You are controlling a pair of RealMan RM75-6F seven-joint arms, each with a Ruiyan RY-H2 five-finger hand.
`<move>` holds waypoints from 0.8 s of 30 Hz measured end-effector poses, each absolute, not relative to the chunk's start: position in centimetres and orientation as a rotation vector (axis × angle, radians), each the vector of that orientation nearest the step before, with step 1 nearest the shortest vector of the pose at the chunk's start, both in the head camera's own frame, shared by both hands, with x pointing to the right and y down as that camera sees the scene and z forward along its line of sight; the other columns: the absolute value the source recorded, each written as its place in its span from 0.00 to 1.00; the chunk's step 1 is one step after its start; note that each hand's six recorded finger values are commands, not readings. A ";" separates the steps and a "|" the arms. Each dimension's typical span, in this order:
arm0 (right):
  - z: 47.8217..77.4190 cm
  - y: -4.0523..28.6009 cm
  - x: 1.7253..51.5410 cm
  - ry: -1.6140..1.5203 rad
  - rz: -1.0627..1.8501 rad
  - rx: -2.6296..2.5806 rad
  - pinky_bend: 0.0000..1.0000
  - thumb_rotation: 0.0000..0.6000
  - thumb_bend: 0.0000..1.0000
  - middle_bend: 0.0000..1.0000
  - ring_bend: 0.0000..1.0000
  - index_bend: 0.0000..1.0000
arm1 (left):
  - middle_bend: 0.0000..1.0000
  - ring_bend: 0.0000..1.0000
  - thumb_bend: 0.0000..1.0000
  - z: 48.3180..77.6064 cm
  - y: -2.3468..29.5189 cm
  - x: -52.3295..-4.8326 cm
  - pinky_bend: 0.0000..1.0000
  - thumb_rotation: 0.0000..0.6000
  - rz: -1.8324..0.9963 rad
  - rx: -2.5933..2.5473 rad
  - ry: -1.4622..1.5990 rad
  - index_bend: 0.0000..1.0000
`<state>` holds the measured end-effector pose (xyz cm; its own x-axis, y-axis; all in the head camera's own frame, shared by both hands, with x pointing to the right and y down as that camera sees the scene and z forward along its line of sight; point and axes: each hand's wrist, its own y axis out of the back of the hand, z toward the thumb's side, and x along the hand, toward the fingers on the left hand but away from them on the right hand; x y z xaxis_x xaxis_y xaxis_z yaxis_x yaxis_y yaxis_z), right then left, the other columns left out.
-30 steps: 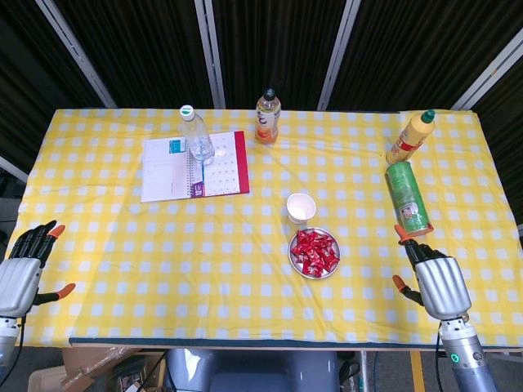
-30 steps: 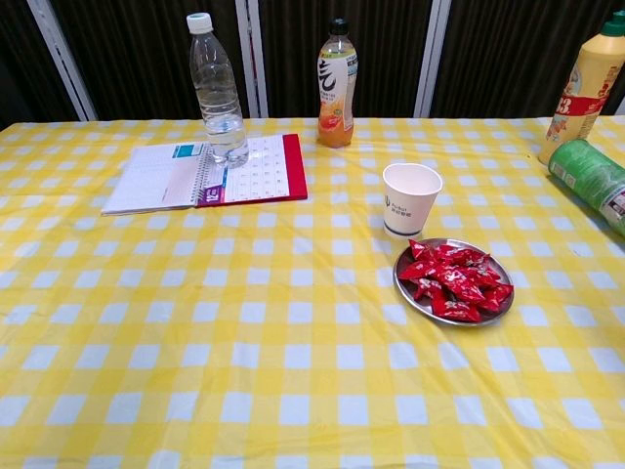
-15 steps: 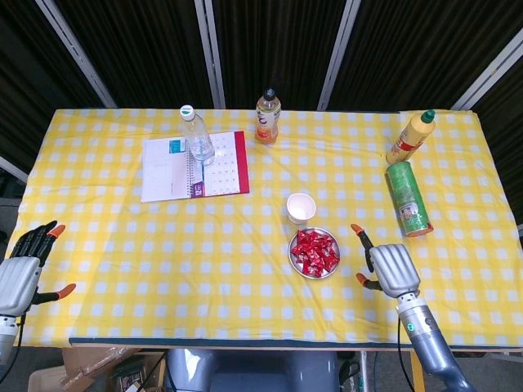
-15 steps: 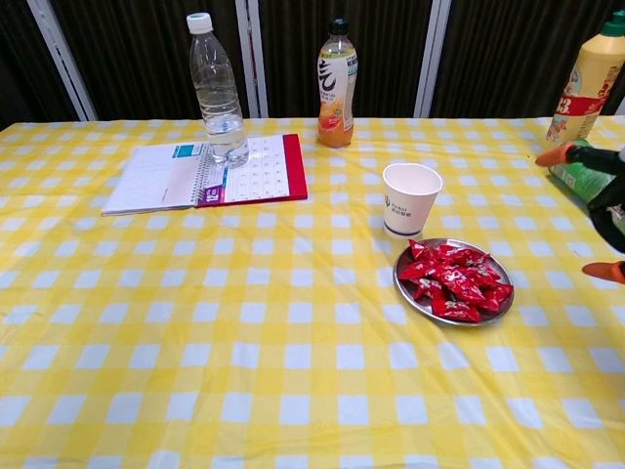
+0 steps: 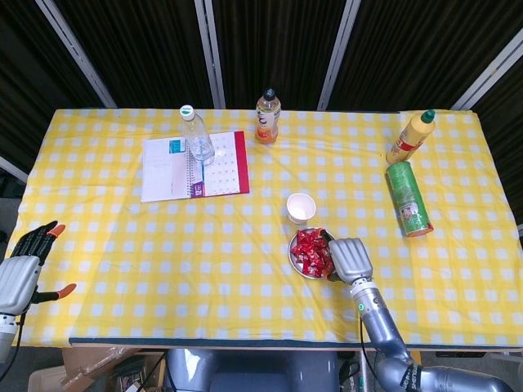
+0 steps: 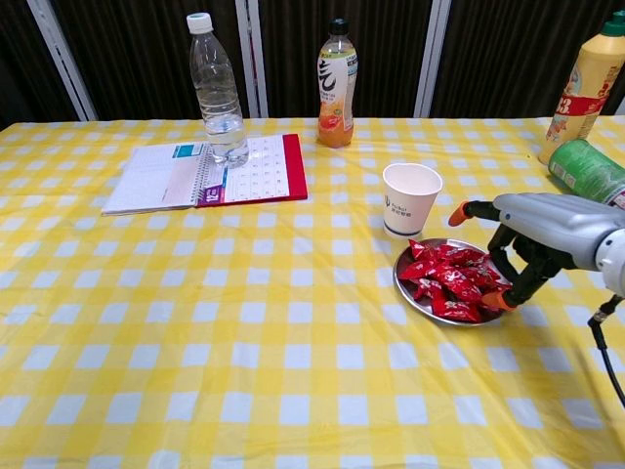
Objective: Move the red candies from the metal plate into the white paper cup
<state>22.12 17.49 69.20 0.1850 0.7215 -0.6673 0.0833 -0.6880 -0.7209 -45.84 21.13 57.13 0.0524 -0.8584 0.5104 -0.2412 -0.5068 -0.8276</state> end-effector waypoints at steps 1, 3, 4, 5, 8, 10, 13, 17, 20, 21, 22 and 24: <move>69.4 17.5 21.9 -0.754 1.542 -1.933 1.00 1.00 0.30 0.72 0.87 0.18 | 0.00 0.00 0.04 57.1 21.1 -45.8 0.00 1.00 -1.482 -1.797 1.100 0.00; 69.9 17.5 21.3 -0.753 1.548 -1.952 1.00 1.00 0.30 0.72 0.87 0.18 | 0.00 0.00 0.04 57.2 21.1 -45.9 0.00 1.00 -1.486 -1.802 1.100 0.00; 70.2 17.5 21.1 -0.752 1.551 -1.960 1.00 1.00 0.30 0.72 0.87 0.18 | 0.00 0.00 0.04 57.2 21.1 -45.9 0.00 1.00 -1.488 -1.804 1.100 0.00; 70.5 17.5 20.9 -0.751 1.557 -1.968 1.00 1.00 0.30 0.72 0.87 0.18 | 0.00 0.00 0.04 57.2 21.1 -45.8 0.00 1.00 -1.489 -1.805 1.100 0.00; 71.0 17.4 20.5 -0.755 1.567 -1.986 1.00 1.00 0.30 0.72 0.87 0.18 | 0.00 0.00 0.04 57.3 21.1 -45.8 0.00 1.00 -1.493 -1.808 1.100 0.00; 71.2 17.4 20.3 -0.757 1.572 -1.996 1.00 1.00 0.30 0.72 0.87 0.18 | 0.00 0.00 0.04 57.3 21.1 -45.9 0.00 1.00 -1.494 -1.809 1.099 0.00; 71.6 17.3 20.2 -0.752 1.581 -2.007 1.00 1.00 0.30 0.72 0.87 0.21 | 0.00 0.00 0.04 57.4 21.1 -45.9 0.00 1.00 -1.499 -1.813 1.098 0.00; 72.3 17.1 20.2 -0.757 1.599 -2.011 1.00 1.00 0.33 0.73 0.87 0.37 | 0.00 0.00 0.04 57.5 21.1 -45.9 0.00 1.00 -1.505 -1.816 1.096 0.00; 72.7 17.0 20.3 -0.763 1.613 -2.012 1.00 1.00 0.44 0.74 0.88 0.52 | 0.00 0.00 0.04 57.5 21.1 -46.0 0.00 1.00 -1.507 -1.816 1.096 0.00; 72.9 17.0 20.3 -0.765 1.617 -2.012 1.00 1.00 0.46 0.74 0.89 0.55 | 0.00 0.00 0.04 57.5 21.1 -46.0 0.00 1.00 -1.508 -1.817 1.095 0.00; 73.0 17.0 20.4 -0.767 1.621 -2.013 1.00 1.00 0.49 0.75 0.89 0.58 | 0.00 0.00 0.04 57.5 21.1 -45.9 0.00 1.00 -1.507 -1.817 1.095 0.00; 73.2 16.9 20.4 -0.777 1.620 -2.018 1.00 1.00 0.50 0.75 0.89 0.61 | 0.00 0.00 0.04 57.5 21.1 -45.9 0.00 1.00 -1.506 -1.820 1.096 0.00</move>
<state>20.36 16.91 73.17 0.1576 0.6645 -0.7304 0.1538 -0.7472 -0.6466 -45.86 21.06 57.49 0.0488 -0.8428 0.5361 -0.2510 -0.5298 -0.8101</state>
